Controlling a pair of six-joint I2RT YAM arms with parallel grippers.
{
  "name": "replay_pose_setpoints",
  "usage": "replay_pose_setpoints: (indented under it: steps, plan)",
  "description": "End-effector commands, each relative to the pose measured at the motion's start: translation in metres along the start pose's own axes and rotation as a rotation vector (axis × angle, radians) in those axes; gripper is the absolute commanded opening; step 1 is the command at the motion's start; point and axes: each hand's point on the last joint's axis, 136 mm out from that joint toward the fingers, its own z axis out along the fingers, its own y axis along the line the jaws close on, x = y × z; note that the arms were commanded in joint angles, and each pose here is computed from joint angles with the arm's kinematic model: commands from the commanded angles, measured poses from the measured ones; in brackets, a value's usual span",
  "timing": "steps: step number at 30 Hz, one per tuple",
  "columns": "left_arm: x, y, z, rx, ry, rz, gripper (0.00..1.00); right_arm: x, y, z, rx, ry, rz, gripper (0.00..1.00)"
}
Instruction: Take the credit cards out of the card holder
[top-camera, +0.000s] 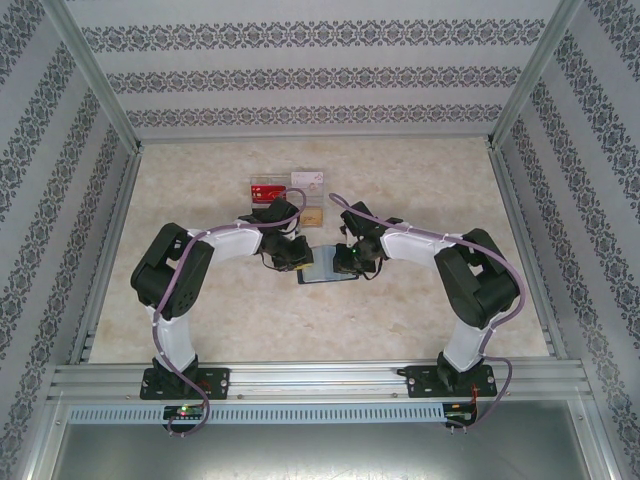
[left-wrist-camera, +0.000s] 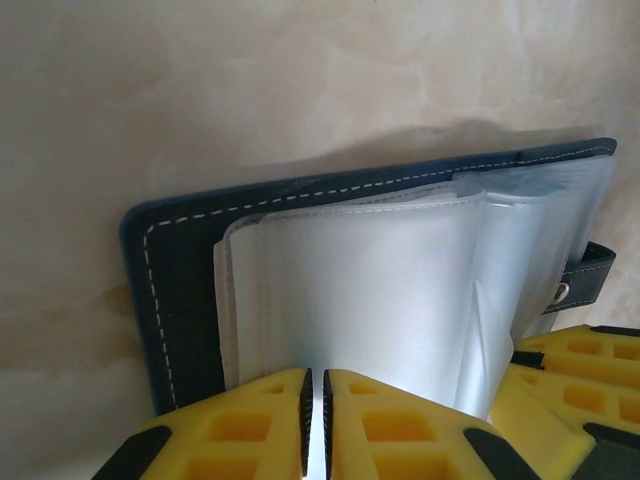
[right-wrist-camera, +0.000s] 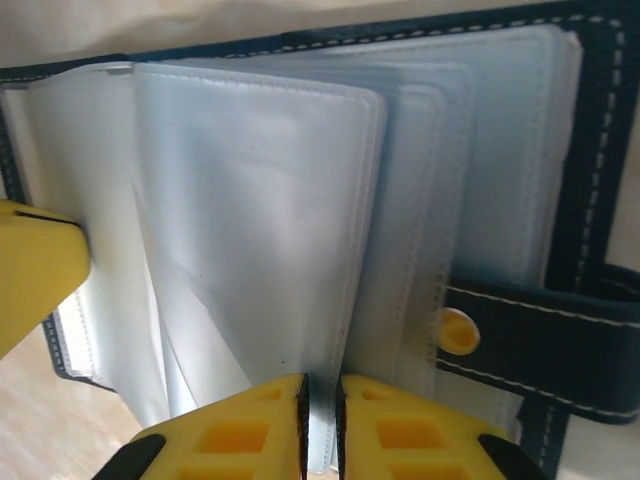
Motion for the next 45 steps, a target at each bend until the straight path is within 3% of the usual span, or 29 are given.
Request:
replay_pose_setpoints:
  steps: [1, 4, 6, 10, 15, 19, 20, 26, 32, 39, 45]
  plan:
    - [0.000, -0.003, 0.002, -0.015, 0.008, 0.036, 0.18, -0.008, 0.017, -0.009, -0.056, -0.030, -0.017, 0.20]
    - [-0.007, -0.023, -0.016, 0.028, -0.022, 0.068, 0.27, -0.018, 0.019, -0.033, -0.051, -0.114, -0.032, 0.27]
    - [-0.015, -0.036, -0.034, 0.054, -0.058, 0.088, 0.39, -0.024, 0.022, -0.056, -0.048, -0.190, -0.059, 0.36]
    - [-0.032, -0.048, -0.080, 0.041, -0.153, 0.138, 0.51, -0.038, 0.017, -0.107, -0.021, -0.362, -0.078, 0.53]
    - [-0.053, -0.020, -0.134, -0.101, -0.300, 0.142, 0.74, -0.058, -0.016, -0.173, 0.110, -0.619, -0.081, 0.73]
    - [-0.066, 0.025, -0.184, -0.256, -0.466, 0.091, 0.94, -0.064, -0.040, -0.220, 0.201, -0.791, -0.090, 0.97]
    - [-0.068, 0.034, -0.198, -0.302, -0.531, 0.090, 0.99, -0.064, -0.046, -0.227, 0.221, -0.819, -0.089, 0.98]
    - [-0.065, 0.093, -0.256, -0.566, -0.828, 0.051, 0.99, -0.065, -0.096, -0.255, 0.441, -0.939, -0.035, 0.98]
    - [-0.059, 0.148, -0.285, -0.774, -0.987, 0.002, 0.99, -0.065, -0.137, -0.262, 0.593, -1.054, -0.023, 0.98]
    - [-0.070, 0.180, -0.275, -0.793, -1.046, 0.045, 0.99, -0.060, -0.203, -0.244, 0.752, -1.104, 0.123, 0.98]
    - [-0.090, 0.188, -0.255, -0.691, -1.066, 0.170, 0.99, -0.071, -0.219, -0.226, 0.780, -1.114, 0.097, 0.98]
